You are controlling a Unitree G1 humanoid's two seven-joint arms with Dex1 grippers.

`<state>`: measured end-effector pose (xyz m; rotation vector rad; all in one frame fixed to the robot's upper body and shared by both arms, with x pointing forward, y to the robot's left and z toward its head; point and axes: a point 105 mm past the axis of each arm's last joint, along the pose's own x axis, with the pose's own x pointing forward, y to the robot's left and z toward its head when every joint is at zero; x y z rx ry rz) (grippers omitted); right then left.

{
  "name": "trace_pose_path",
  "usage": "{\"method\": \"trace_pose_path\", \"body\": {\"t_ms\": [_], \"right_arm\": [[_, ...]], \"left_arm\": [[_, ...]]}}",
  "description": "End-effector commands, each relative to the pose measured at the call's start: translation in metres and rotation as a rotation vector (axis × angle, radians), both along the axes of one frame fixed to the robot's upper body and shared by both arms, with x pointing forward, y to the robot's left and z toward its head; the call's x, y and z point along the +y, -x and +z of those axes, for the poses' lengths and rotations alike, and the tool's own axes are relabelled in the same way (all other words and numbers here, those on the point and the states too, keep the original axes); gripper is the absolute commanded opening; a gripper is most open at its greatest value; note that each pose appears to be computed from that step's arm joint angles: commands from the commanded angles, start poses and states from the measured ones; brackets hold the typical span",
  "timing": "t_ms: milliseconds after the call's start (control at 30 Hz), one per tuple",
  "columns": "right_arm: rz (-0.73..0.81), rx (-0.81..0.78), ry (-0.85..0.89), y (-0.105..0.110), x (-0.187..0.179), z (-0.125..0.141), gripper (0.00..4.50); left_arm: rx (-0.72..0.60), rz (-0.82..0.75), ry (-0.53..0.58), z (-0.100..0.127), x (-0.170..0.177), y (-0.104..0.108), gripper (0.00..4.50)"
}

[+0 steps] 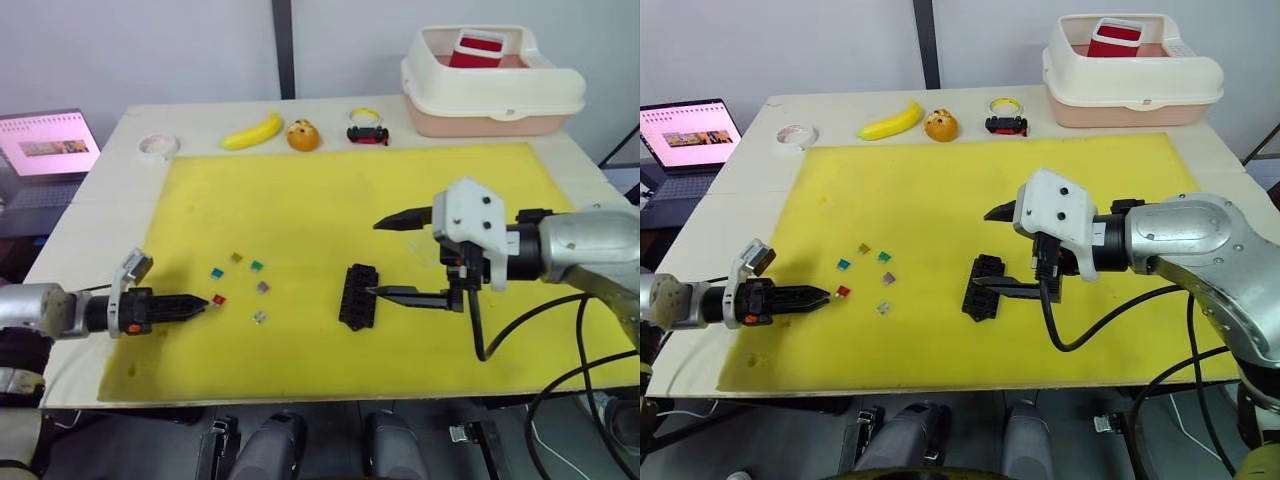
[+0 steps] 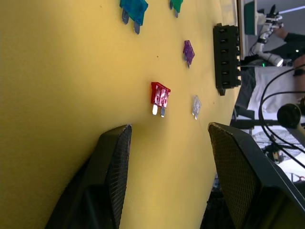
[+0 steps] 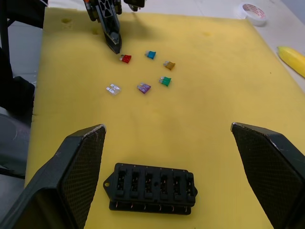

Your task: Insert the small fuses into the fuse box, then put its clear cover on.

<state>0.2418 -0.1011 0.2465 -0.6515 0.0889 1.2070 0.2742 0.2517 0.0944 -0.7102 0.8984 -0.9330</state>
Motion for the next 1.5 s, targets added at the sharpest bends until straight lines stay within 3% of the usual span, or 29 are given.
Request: {"method": "trace_pose_path", "body": {"t_ms": [33,567,967,1500], "right_arm": [[0.0,-0.058,-0.003,0.002,0.0,0.011,4.5],[-0.01,-0.061,-0.01,0.001,0.0,0.012,4.5],[-0.012,-0.061,-0.01,0.0,0.0,0.011,4.5],[-0.004,-0.063,-0.004,0.002,0.001,0.011,4.5]], "left_arm": [[-0.013,0.005,-0.019,-0.001,0.003,-0.004,2.72],[-0.048,-0.047,0.064,0.011,-0.016,-0.014,2.72],[-0.041,-0.039,0.008,-0.004,-0.019,-0.015,2.72],[-0.065,0.01,0.035,-0.008,-0.027,-0.023,2.72]]}}
